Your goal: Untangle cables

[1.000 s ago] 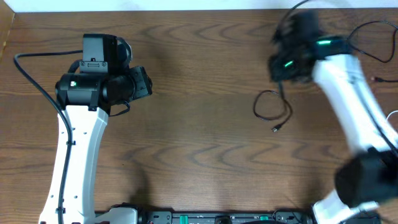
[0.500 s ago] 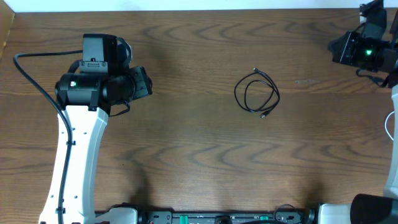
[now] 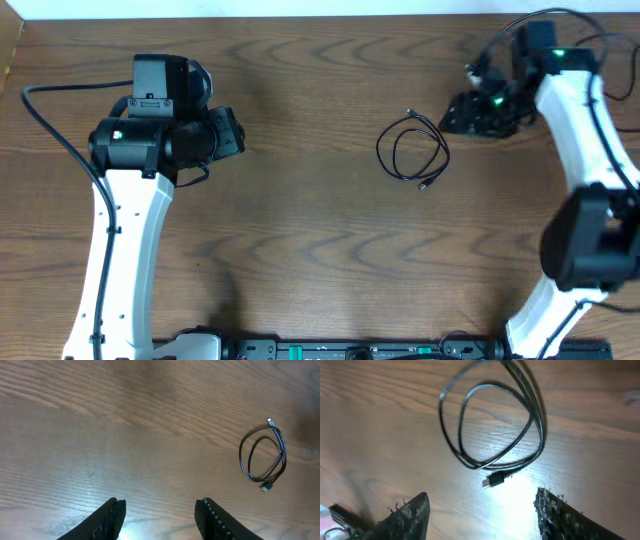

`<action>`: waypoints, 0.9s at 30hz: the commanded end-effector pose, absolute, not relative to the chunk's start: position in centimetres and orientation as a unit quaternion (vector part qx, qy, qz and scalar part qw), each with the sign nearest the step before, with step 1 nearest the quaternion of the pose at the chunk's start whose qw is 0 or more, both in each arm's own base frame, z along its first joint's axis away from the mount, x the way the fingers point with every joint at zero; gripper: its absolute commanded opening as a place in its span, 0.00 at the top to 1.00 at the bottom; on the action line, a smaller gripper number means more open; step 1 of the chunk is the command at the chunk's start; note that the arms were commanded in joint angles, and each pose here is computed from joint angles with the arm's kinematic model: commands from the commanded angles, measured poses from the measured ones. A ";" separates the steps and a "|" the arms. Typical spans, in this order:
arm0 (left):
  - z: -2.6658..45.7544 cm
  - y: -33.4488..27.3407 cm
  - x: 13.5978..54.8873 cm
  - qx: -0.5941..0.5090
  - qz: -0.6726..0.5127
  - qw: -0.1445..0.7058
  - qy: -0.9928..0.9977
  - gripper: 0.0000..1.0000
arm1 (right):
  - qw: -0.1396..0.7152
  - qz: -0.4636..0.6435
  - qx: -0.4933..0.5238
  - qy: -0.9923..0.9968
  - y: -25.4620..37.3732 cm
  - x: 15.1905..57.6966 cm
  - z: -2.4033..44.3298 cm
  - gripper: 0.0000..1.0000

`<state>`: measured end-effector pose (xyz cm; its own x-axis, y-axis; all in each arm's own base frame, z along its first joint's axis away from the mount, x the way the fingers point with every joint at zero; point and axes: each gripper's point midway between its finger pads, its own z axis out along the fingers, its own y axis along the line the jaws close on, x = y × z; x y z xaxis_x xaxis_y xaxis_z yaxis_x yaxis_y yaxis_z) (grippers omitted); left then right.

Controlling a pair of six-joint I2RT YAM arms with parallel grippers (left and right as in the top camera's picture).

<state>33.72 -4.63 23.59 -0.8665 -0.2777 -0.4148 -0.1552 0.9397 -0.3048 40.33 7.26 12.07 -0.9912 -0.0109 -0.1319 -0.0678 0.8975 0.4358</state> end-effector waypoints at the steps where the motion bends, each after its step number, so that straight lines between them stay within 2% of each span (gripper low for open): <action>1: 23.7 -4.5 33.9 -0.115 -0.127 0.233 0.957 0.50 | 0.024 0.187 -0.017 0.982 6.9 40.5 7.9 0.36; 3: 23.7 -4.5 33.9 -0.115 -0.127 0.233 0.957 0.50 | 0.018 0.160 -0.016 0.987 6.6 41.2 5.6 0.42; 6: 23.7 -4.5 33.9 -0.115 -0.127 0.233 0.957 0.50 | 0.033 0.140 -0.028 0.989 6.9 42.6 3.8 0.45; 12: 23.7 -4.5 33.9 -0.115 -0.127 0.233 0.957 0.50 | 0.065 0.029 -0.064 0.995 6.6 44.7 1.4 0.49; 19: 23.7 -4.5 33.9 -0.115 -0.127 0.233 0.957 0.50 | 0.064 -0.028 -0.094 0.993 7.6 44.5 0.1 0.50; 27: 23.7 -4.5 33.9 -0.115 -0.127 0.233 0.957 0.49 | -0.012 -0.036 -0.100 0.994 7.2 41.9 -4.2 0.56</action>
